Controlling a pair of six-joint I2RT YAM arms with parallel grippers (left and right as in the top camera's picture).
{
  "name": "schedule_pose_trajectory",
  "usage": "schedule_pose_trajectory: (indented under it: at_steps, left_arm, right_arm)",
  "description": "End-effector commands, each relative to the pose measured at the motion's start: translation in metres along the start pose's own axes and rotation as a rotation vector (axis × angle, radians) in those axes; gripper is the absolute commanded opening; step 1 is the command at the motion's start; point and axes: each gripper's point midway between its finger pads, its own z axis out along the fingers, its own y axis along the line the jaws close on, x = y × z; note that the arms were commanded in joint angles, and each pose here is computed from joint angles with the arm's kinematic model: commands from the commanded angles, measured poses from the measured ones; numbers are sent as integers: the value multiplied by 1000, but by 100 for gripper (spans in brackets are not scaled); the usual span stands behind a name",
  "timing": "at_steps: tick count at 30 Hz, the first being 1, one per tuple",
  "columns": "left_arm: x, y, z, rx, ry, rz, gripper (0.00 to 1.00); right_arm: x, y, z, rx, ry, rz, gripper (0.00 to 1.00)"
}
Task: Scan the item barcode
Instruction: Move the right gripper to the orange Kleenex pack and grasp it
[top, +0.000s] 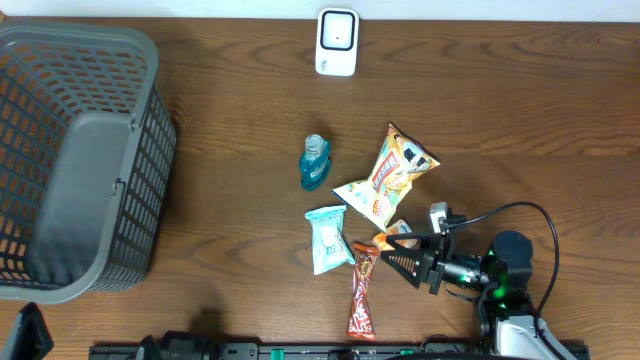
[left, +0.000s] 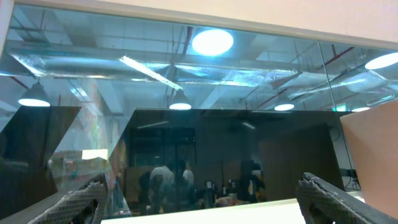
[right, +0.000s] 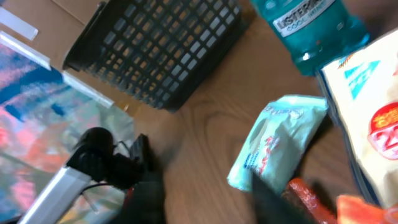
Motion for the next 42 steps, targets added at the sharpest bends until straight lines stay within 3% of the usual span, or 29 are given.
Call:
schedule_pose_trajectory:
  at_steps: [1,3,5,10,24,27,33,42]
  left_arm:
    - [-8,-2,-3,4,-21,20,96]
    - [-8,-2,-3,4,-21,20,96]
    - [-8,-2,-3,4,-21,20,96]
    - [-8,-2,-3,4,-21,20,96]
    - [-7,-2,-3,3,-17,19,96]
    - [-7,-2,-3,3,-17,19,96]
    - [-7,-2,-3,3,-17,19,96]
    - [-7,-2,-3,3,-17,19,96]
  right_arm:
    - [3,-12,-1,57,-11,167,94]
    - [4,-29,-2,141,-46,289,94]
    - [9,-52,-7,260,-87,446,85]
    - [42,-102,-30,563,-132,694,84]
    - [75,-142,-70,907,-183,798,87]
    - [74,-148,-77,955,-207,784,83]
    - [78,-143,-71,936,-175,779,77]
    - [81,-140,-65,933,-141,749,83]
